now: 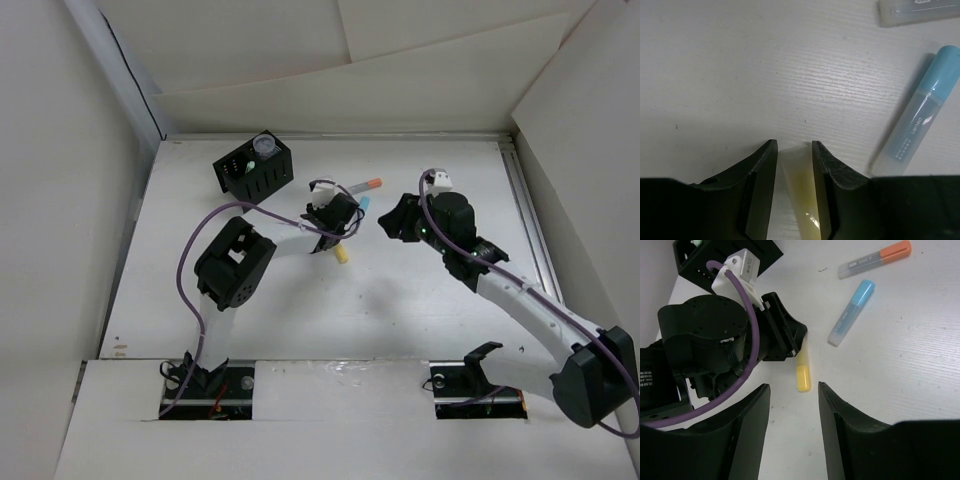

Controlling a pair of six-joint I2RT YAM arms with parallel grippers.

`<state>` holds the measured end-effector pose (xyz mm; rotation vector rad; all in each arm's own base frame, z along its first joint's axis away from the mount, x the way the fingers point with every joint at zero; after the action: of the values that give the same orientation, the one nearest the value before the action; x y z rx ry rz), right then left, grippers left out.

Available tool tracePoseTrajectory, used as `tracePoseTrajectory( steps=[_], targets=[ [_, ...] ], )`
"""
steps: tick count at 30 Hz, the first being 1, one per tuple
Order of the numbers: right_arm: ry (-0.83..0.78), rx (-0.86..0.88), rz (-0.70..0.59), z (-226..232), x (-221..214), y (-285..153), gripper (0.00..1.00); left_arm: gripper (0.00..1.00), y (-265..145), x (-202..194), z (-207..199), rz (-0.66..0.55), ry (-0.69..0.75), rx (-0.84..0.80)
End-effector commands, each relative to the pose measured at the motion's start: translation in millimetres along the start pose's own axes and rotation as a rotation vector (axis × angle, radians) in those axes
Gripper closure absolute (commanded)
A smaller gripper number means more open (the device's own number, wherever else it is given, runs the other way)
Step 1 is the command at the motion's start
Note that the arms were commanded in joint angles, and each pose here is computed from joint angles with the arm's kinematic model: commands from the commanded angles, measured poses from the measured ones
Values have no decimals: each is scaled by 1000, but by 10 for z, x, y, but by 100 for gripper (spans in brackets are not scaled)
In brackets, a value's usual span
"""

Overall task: Sort the stationery into containers
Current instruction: Pick up the stationery from the center of the board.

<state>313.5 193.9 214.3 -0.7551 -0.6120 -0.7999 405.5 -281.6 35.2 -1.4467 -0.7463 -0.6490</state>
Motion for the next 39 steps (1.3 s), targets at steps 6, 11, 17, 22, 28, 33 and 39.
tracePoseTrajectory(
  steps=[6, 11, 17, 22, 28, 33, 39],
  targets=[
    [-11, 42, -19, 49, 57, -39, 48, 74, -16, -73, -21, 27, 25, 18],
    [-9, 48, -41, 63, 124, -87, 43, 86, -46, -39, -40, 25, 19, 6],
    [3, 49, -41, 38, 118, -82, 39, 91, -174, 145, -81, -4, -8, -25],
    [3, 49, -41, 25, 101, -75, 39, 91, -511, 665, -75, -104, -70, -82],
    [5, 49, -41, 10, 113, -76, 37, 91, -778, 1364, 219, -227, -186, -110],
    [5, 49, -41, 10, 113, -76, 37, 93, -881, 1603, 414, -279, -206, -74],
    [5, 49, -41, 10, 113, -76, 37, 94, -967, 1929, 785, -344, -242, -7]
  ],
)
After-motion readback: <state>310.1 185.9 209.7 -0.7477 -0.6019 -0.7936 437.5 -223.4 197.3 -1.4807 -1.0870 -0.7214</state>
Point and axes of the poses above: each gripper's point midway between its finger pads, its own y axis out along the fingers, its own z axis along the line the jaws close on, x = y × z, the point moved 1 cm from there along -y, back along the fingers, and after that the axes turned 9 degrees about y, right-handed, at the moved point
